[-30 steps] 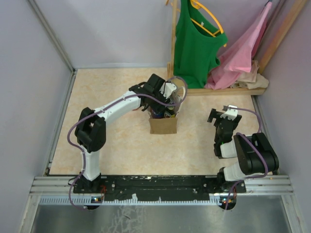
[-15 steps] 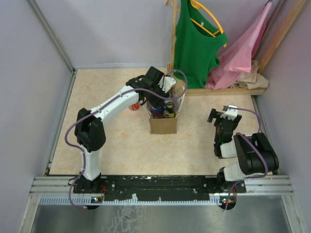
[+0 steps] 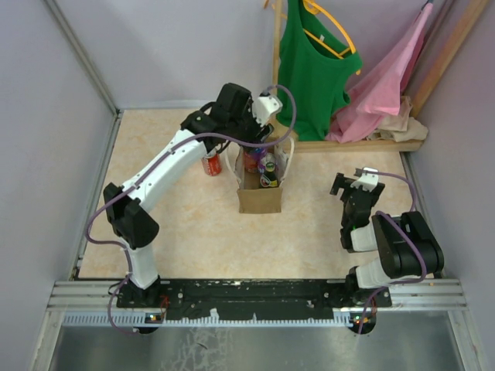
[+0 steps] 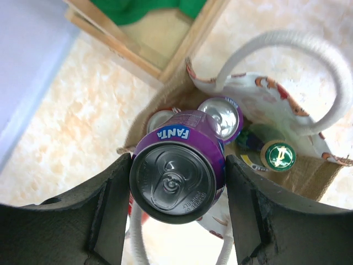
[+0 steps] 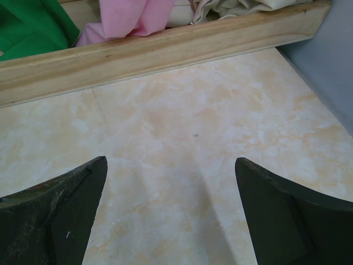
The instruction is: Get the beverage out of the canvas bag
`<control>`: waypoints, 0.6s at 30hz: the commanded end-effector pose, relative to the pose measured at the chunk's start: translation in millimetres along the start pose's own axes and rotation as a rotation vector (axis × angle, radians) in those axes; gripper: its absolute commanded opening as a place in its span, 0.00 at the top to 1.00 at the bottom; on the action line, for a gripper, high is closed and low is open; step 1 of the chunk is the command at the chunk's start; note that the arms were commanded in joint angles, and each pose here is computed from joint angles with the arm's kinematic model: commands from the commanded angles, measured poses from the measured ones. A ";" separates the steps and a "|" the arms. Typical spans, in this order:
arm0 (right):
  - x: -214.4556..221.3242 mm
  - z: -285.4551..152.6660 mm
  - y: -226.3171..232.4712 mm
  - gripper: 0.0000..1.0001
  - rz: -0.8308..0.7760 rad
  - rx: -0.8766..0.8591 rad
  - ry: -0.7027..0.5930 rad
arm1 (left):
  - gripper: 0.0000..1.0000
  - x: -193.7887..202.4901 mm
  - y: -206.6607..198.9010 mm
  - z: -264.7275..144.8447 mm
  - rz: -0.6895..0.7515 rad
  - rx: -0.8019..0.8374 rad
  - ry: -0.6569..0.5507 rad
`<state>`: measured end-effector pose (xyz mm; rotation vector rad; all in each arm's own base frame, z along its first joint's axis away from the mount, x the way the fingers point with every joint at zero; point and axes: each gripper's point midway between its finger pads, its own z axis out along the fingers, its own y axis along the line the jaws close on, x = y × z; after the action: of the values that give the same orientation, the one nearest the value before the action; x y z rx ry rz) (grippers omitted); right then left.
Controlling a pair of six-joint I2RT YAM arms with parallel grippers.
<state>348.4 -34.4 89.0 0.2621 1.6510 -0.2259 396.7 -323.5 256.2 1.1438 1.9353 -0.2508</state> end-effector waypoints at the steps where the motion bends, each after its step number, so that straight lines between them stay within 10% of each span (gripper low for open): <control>1: -20.5 5.7 0.6 0.01 0.030 0.007 -0.066 | 1.00 -73.7 19.0 -49.2 0.066 -0.060 -0.235; 18: -20.5 5.8 0.1 0.01 0.030 0.009 -0.066 | 1.00 -106.1 93.1 -83.5 0.040 -0.367 -0.378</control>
<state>348.4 -34.4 89.1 0.2618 1.6506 -0.2255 434.0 -318.6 322.1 1.0152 1.7302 -0.1187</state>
